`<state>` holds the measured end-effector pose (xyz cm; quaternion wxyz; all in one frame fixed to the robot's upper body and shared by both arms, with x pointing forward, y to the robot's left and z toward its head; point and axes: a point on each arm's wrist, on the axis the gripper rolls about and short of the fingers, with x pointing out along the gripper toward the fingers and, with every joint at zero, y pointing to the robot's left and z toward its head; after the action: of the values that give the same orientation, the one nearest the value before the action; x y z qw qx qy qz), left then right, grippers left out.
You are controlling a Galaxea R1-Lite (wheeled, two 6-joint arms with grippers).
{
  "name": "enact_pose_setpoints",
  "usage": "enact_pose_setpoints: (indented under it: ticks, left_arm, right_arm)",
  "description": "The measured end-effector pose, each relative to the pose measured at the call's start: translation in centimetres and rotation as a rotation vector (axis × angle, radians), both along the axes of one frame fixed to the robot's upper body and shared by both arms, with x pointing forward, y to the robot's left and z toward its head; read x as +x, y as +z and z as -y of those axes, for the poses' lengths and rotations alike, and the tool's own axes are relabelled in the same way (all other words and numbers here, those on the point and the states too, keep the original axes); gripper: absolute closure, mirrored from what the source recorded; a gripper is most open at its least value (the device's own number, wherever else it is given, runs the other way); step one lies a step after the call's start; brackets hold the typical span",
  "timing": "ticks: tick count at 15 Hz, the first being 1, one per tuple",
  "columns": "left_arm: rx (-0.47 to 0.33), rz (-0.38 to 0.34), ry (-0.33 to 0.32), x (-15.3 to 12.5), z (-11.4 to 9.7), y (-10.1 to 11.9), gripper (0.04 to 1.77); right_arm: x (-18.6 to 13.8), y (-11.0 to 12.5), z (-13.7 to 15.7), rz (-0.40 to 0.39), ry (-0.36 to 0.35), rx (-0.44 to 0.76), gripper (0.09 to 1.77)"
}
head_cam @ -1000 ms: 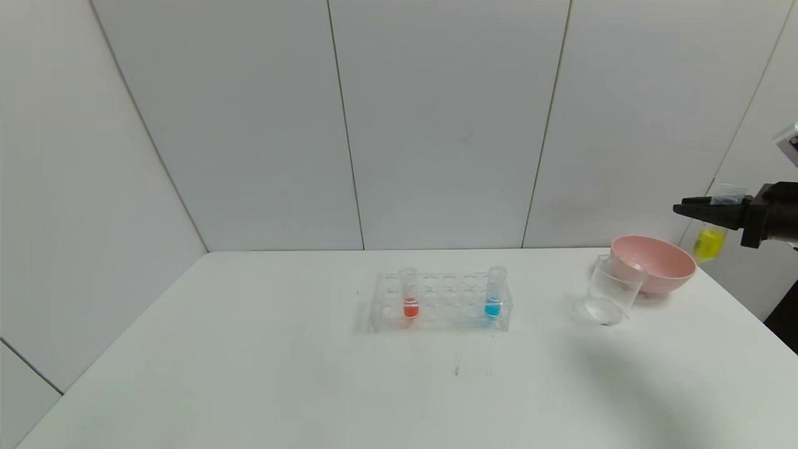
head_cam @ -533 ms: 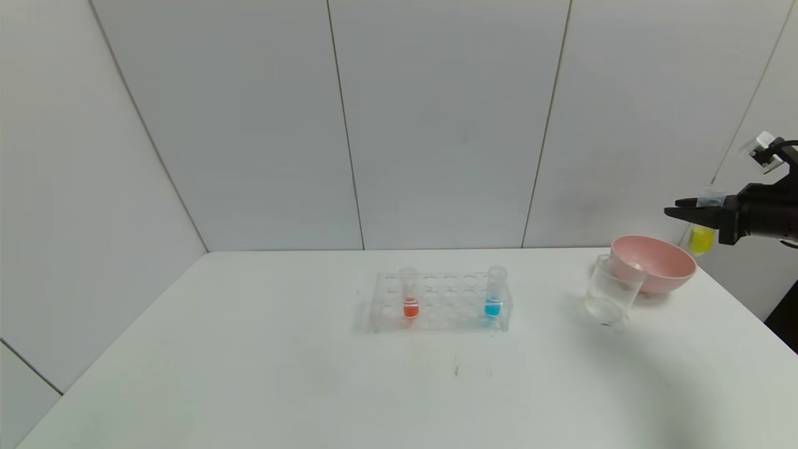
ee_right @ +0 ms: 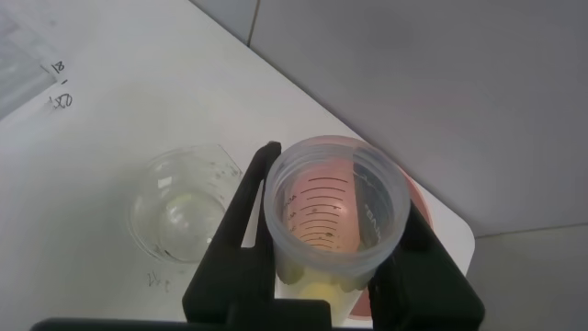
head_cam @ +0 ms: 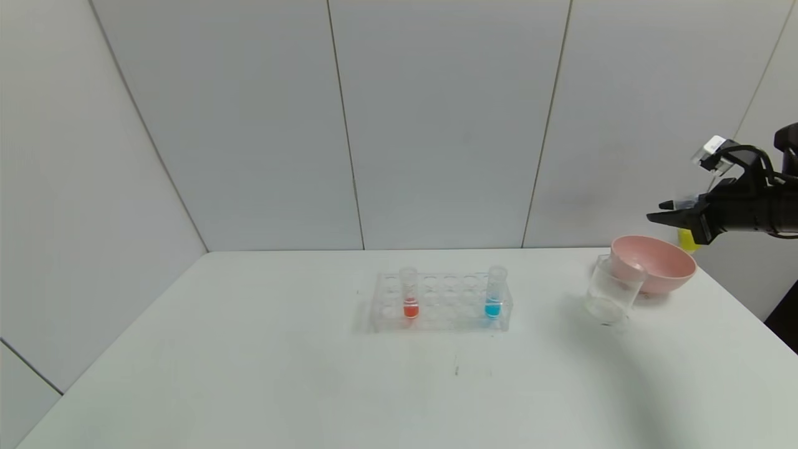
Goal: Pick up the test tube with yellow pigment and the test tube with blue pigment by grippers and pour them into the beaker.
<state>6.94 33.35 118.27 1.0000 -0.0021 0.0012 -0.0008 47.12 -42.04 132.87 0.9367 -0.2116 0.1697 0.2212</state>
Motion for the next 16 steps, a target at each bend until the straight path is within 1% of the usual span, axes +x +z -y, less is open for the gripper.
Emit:
enact_pose_setpoints:
  ticks: [2,5,6,8,11,14,16]
  left_arm:
    - [0.000,0.000,0.000,0.0,0.0,0.0,0.05]
    - [0.000,0.000,0.000,0.0,0.0,0.0,0.05]
    - [0.000,0.000,0.000,0.0,0.0,0.0,0.05]
    - [0.000,0.000,0.000,0.0,0.0,0.0,0.05]
    - [0.000,0.000,0.000,0.0,0.0,0.0,0.05]
    - [0.000,0.000,0.000,0.0,0.0,0.0,0.05]
    - [0.000,0.000,0.000,0.0,0.0,0.0,0.05]
  right_arm:
    - [0.0,0.3,-0.5,-0.017,0.001,-0.051,1.25]
    - [-0.2,0.5,-0.7,-0.031,-0.020,-0.199,1.25]
    - [-0.3,0.6,-0.7,-0.036,-0.012,-0.238,1.25]
    - [-0.5,0.7,-0.8,-0.056,0.002,-0.262,1.25]
    - [-1.0,1.3,-1.1,-0.111,0.034,-0.291,1.25]
    - [-1.4,2.1,-1.4,-0.182,0.035,-0.379,1.25]
    - [-1.3,2.4,-1.8,-0.204,0.052,-0.417,1.25]
